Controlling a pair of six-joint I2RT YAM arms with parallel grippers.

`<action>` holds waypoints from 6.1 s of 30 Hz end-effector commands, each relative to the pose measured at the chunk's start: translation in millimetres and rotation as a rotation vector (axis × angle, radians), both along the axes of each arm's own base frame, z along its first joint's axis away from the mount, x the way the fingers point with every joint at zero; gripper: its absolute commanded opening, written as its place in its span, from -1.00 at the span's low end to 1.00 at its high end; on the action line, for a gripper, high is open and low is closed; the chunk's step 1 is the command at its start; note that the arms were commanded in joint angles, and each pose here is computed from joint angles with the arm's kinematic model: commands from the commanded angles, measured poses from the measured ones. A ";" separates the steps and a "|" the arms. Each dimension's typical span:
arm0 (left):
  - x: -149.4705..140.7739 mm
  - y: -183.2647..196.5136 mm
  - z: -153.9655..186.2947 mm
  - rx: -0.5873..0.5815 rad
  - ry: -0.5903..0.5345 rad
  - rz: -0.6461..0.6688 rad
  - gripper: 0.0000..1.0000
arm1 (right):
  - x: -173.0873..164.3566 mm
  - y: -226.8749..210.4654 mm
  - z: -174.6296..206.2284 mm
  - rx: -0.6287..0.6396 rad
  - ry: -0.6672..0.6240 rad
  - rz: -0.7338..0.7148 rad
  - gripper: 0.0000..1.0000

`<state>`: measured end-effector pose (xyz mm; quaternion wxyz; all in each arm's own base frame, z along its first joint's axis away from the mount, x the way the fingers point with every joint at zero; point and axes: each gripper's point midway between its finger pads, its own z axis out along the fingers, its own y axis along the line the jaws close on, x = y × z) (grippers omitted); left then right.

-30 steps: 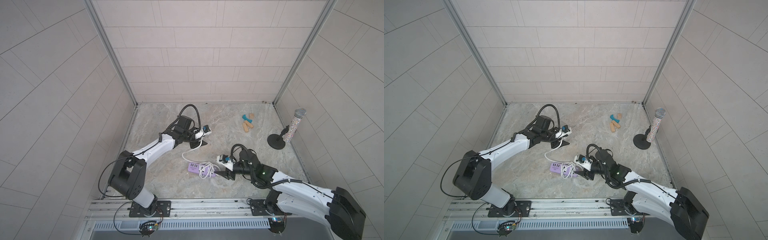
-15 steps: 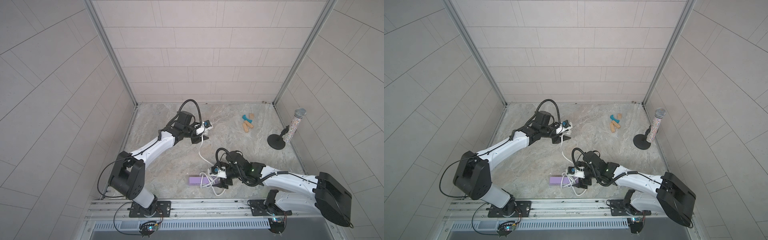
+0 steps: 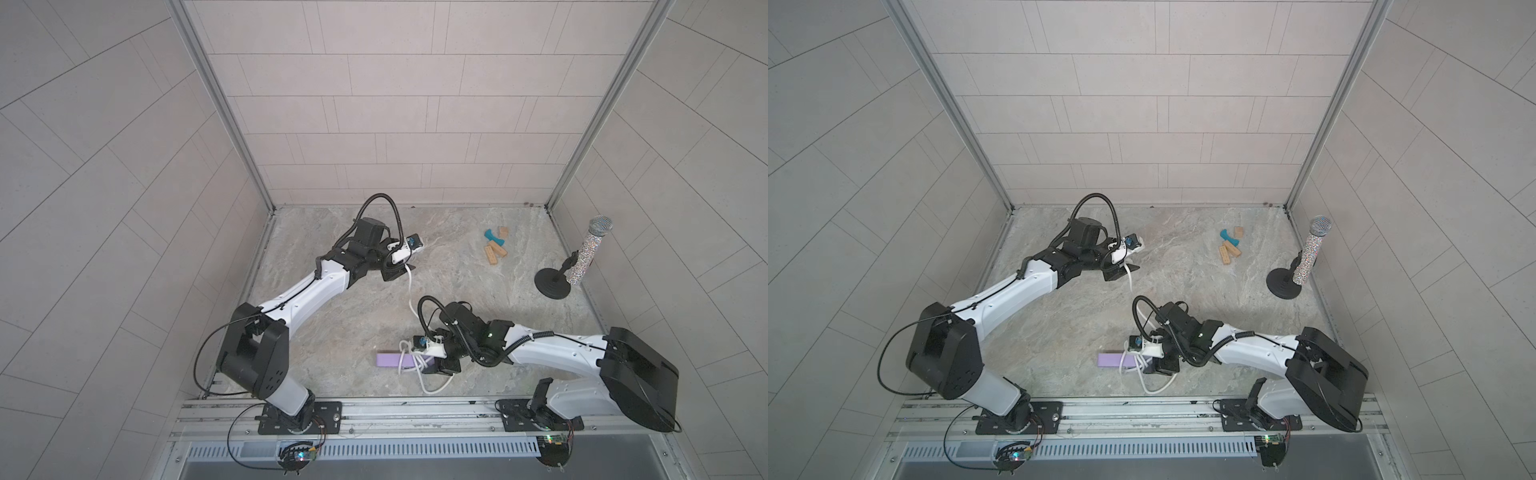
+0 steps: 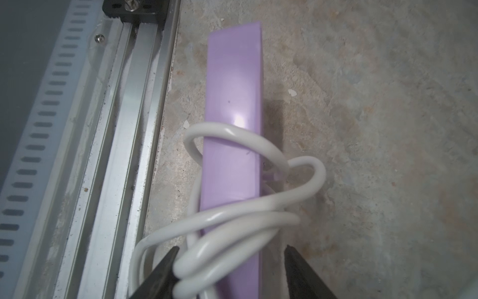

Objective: Wrap the cord around the power strip
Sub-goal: Pick up the power strip from the center of the board, then wrap the power cord around the power strip.

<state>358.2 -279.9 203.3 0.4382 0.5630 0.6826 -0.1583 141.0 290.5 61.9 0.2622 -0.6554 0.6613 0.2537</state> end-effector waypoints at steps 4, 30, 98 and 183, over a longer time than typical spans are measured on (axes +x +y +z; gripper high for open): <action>21.9 14.9 24.8 0.012 -0.107 0.121 0.11 | 5.3 1.8 7.5 -0.007 -0.010 -0.019 0.25; 58.3 84.0 84.7 0.083 -0.146 0.553 -0.06 | 43.0 18.0 94.3 0.143 0.055 -0.265 -0.85; 231.8 138.6 116.3 -0.054 -0.170 0.751 -0.33 | 18.1 -47.6 174.5 0.420 0.301 -0.256 -1.00; 98.3 -14.0 156.3 -0.218 -0.012 0.210 -0.82 | 89.4 -57.8 110.5 0.080 0.352 -0.513 -1.00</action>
